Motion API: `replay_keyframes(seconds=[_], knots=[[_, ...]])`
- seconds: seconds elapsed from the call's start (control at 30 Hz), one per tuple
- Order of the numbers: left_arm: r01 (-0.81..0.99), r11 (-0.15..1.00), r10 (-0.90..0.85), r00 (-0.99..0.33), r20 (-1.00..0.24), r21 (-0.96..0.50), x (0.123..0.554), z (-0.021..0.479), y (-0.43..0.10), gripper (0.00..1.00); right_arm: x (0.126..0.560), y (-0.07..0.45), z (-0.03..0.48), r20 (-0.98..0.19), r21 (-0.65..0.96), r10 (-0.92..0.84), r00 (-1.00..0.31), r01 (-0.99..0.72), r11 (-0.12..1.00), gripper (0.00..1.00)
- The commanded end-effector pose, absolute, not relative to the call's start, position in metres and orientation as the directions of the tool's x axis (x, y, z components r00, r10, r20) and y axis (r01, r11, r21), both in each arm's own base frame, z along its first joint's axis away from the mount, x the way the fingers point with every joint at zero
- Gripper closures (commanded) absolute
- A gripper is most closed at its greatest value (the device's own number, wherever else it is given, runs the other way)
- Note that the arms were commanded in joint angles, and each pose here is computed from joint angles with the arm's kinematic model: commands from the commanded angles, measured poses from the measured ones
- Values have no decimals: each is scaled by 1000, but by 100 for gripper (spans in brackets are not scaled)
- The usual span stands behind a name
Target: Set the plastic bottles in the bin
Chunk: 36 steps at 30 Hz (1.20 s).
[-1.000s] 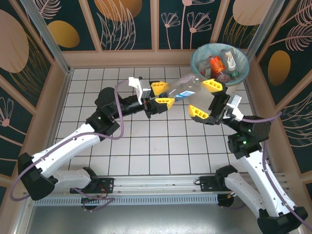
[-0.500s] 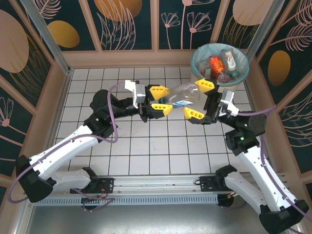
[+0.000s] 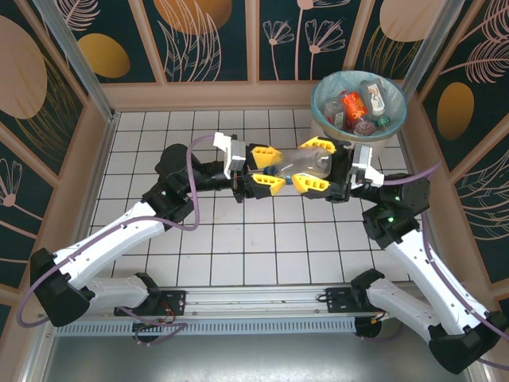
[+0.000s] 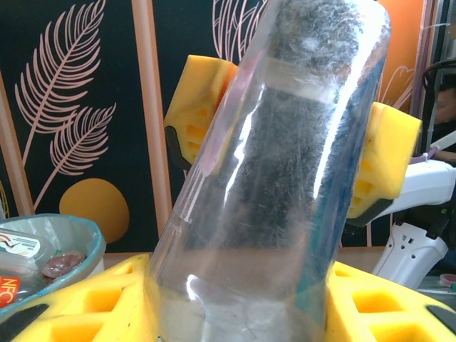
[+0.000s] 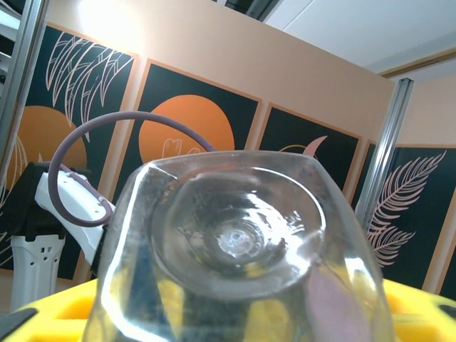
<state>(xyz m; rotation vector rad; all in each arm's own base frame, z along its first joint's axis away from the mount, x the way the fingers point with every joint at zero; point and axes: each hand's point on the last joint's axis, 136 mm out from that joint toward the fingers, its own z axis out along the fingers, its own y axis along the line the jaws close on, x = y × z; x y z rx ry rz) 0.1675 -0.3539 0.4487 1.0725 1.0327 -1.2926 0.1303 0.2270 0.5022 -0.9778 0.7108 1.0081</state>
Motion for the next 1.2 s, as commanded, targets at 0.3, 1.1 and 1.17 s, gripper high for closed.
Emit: replay_keyframes(seconds=[0.3,1.1,1.17], knots=[[940,340,-334,88,-938,-33,199,471,-306,9,156,210,541,-823,-340,281,494,-824,454,58],[282,898,-283,-217,-934,-338,252,330,-157,2,413,149,469,-920,-331,-362,-150,-193,924,60],[268,900,-289,-227,-930,-345,248,325,-151,2,423,153,462,-913,-327,-364,-185,-202,923,60]])
